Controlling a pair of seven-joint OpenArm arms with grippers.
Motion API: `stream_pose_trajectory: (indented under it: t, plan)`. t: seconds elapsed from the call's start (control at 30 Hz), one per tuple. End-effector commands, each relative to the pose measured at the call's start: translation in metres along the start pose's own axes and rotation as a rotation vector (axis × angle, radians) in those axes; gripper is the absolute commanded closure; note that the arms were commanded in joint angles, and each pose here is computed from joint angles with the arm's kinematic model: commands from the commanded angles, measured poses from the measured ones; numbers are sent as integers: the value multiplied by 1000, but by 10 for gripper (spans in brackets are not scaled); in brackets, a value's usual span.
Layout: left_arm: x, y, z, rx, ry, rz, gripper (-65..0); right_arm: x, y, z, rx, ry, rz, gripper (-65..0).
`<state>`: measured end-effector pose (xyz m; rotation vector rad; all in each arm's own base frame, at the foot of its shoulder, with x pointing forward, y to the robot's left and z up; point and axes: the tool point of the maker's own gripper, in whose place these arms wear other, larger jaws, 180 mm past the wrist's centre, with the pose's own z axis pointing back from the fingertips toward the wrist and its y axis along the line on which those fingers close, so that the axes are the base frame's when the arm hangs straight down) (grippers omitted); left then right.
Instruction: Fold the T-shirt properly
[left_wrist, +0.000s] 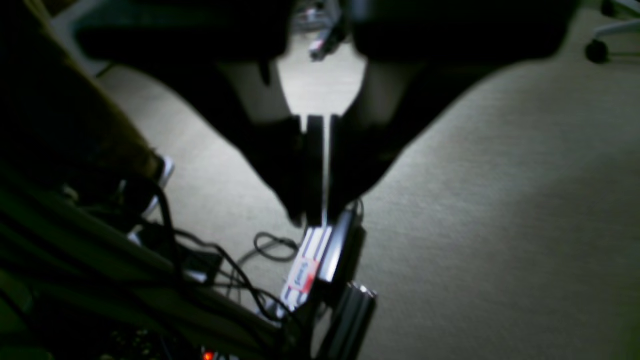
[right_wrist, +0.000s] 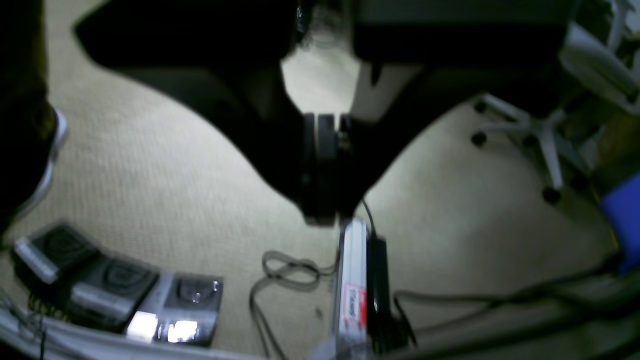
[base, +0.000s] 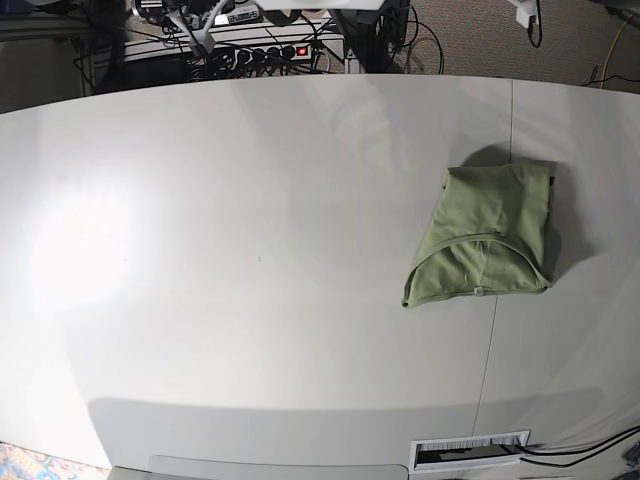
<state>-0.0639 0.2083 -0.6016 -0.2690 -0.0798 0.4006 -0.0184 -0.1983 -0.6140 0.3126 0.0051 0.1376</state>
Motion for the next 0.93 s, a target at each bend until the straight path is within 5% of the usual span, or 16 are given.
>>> stream_pose_trajectory:
  t: [0.0,0.1,0.33,0.63,0.9]
  plan:
    - [-5,5,2,8,4,-11,0,1,-10,-2,-47,-3,-2,0]
    - [-11,-3,-7,6,6,-22,0,6,-29,-9,-181,-3,14,0]
    - [-29,-26,-19,-14,16,-94,0,-11,-33,-20,-325,84,109,0]
    - [-55,-70,-36,-50,36,-188,0,-22,9,-40,-327,169,96,0]
    - [-54,-74,-39,-32,16,-191,0,-18,10,-41,-325,161,87,0]
